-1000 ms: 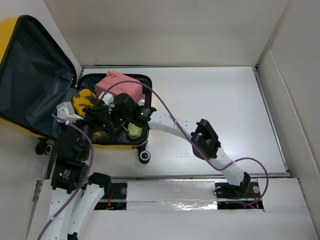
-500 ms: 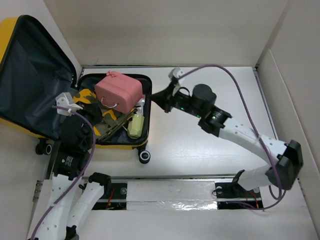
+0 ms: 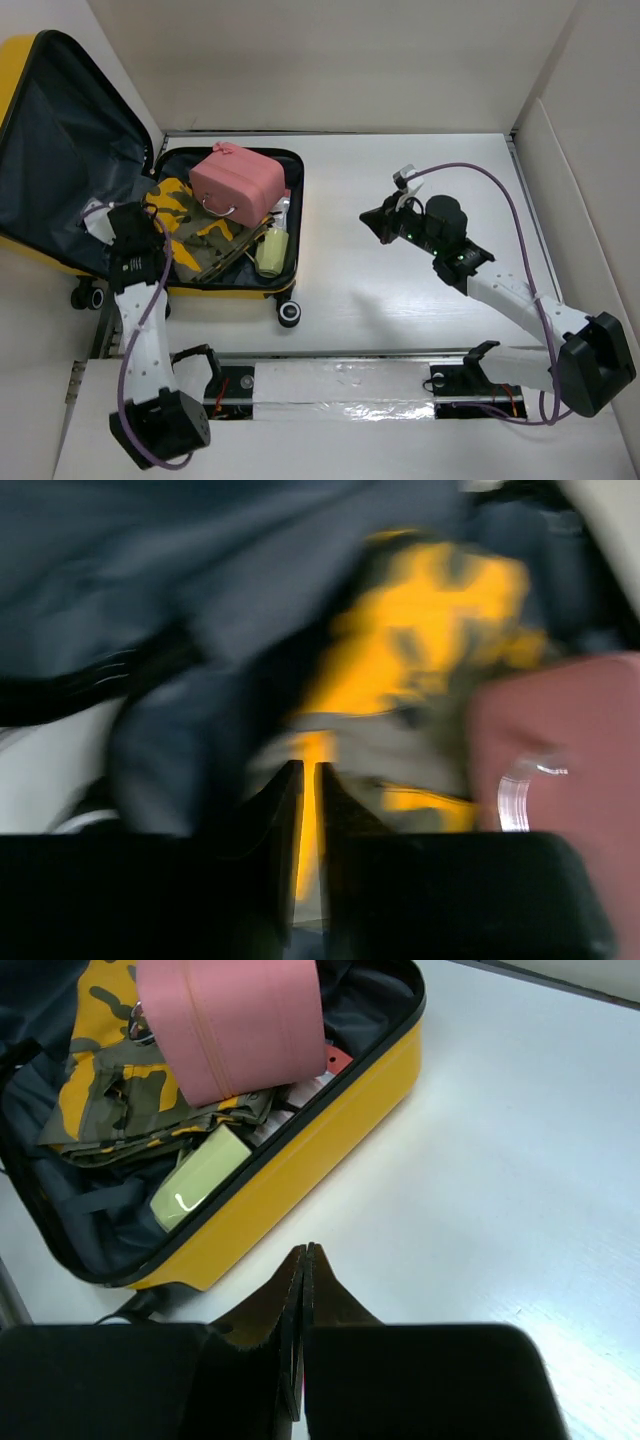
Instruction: Pack the luggage
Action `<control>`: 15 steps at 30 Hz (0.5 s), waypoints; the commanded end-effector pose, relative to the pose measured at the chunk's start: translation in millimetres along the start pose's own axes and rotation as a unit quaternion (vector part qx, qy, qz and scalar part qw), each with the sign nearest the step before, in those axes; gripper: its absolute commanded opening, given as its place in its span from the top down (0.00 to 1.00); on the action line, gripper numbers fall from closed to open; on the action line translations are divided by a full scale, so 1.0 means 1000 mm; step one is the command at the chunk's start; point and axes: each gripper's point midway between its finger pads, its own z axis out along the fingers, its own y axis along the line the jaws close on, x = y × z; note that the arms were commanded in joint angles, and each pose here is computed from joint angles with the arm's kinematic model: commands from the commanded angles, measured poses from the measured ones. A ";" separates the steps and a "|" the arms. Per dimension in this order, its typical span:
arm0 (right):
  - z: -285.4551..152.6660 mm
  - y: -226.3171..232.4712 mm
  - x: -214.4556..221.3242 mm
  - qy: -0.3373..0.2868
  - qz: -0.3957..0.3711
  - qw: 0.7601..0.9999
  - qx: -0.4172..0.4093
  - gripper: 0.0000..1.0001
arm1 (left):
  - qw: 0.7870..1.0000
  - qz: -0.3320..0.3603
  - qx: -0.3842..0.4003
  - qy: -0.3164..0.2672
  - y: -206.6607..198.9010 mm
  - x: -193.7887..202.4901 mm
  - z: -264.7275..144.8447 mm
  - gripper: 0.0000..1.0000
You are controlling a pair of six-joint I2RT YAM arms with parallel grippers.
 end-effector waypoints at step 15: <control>-0.009 0.012 -0.029 -0.009 -0.010 1.000 -0.003 1.00 | 0.940 -0.004 -0.301 -0.160 0.103 -0.091 -0.047 0.33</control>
